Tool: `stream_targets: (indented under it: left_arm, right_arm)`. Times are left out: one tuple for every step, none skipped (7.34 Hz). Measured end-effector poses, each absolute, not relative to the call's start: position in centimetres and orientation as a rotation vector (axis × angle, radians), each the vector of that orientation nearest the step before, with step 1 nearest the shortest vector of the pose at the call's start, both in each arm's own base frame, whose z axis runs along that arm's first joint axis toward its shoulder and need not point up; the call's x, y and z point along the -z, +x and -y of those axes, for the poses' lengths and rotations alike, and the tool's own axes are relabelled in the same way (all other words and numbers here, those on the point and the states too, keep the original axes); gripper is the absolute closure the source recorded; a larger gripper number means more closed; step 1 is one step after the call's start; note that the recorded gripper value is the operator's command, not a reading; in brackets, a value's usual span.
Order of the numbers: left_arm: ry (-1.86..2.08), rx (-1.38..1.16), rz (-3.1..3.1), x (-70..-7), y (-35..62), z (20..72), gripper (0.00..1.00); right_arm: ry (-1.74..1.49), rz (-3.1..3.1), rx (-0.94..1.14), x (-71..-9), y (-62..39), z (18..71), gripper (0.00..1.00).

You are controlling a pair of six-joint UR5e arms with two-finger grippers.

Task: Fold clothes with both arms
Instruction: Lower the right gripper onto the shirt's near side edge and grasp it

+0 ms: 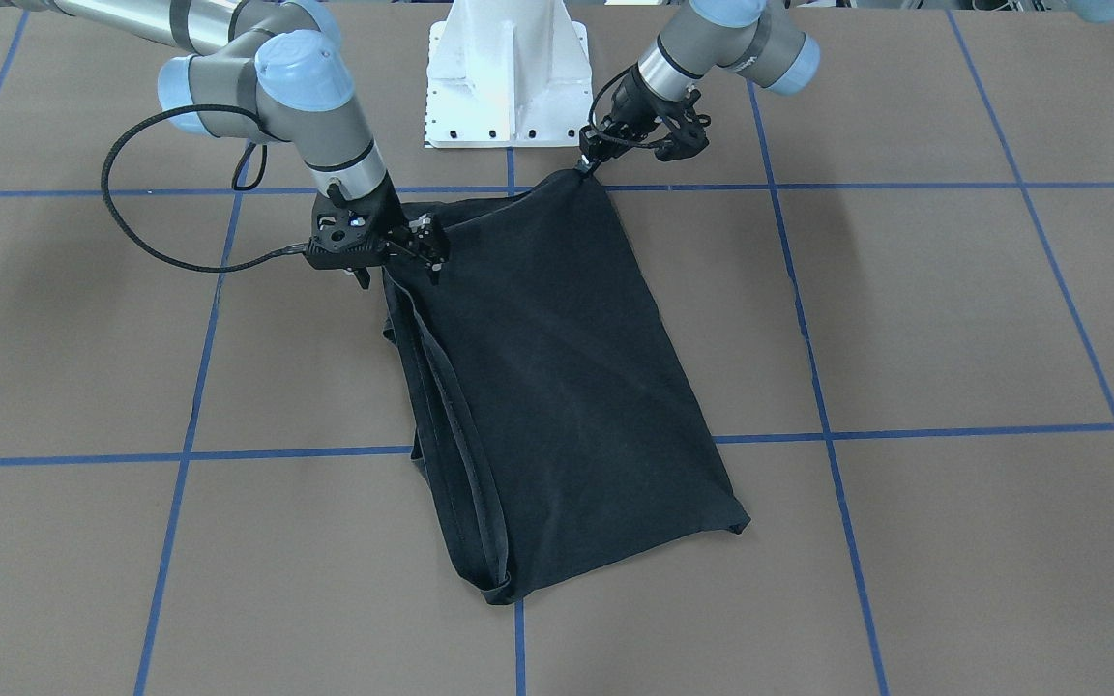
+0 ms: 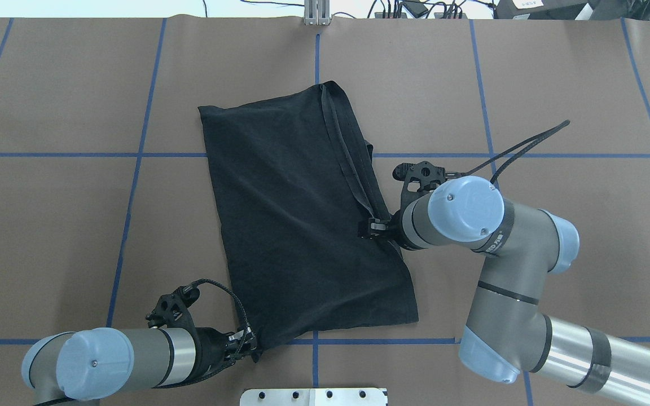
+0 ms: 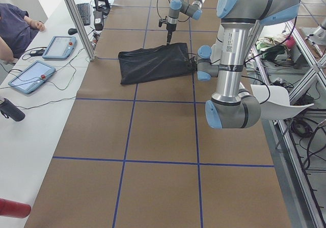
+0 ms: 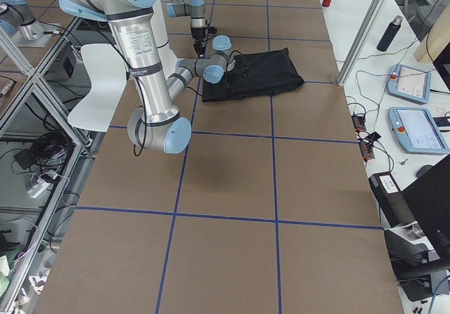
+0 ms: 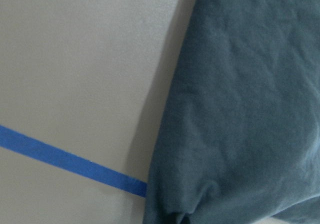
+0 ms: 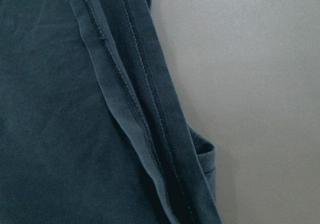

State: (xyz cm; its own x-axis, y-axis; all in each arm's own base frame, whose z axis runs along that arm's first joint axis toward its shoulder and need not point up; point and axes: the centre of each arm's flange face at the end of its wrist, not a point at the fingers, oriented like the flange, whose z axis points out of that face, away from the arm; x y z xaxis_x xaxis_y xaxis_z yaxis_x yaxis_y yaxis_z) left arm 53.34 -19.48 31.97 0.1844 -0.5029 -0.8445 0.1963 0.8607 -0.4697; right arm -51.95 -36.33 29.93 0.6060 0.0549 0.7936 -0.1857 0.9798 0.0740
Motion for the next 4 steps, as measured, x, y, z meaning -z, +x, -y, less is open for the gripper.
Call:
stream_targets:
  left_arm:
    - [-0.281,0.501,-1.298,-31.9,53.4,19.4,1.0]
    - [-0.282,0.5,-1.297,-31.9,53.4,19.4,1.0]
    - [-0.282,0.499,-1.297,-31.9,53.4,19.3,1.0]
    - [-0.283,0.499,-1.297,-32.0,53.4,19.3,1.0]
  right_arm:
    - [0.167,0.901,-0.139,-30.2,-52.8,35.5,0.14]
    - [0.179,0.89,-0.14,-30.7,-53.3,35.0,0.2]
    - [0.194,0.872,-0.142,-31.3,-53.8,34.9,0.23]
    - [0.207,0.854,-0.145,-31.9,-54.2,34.9,0.36]
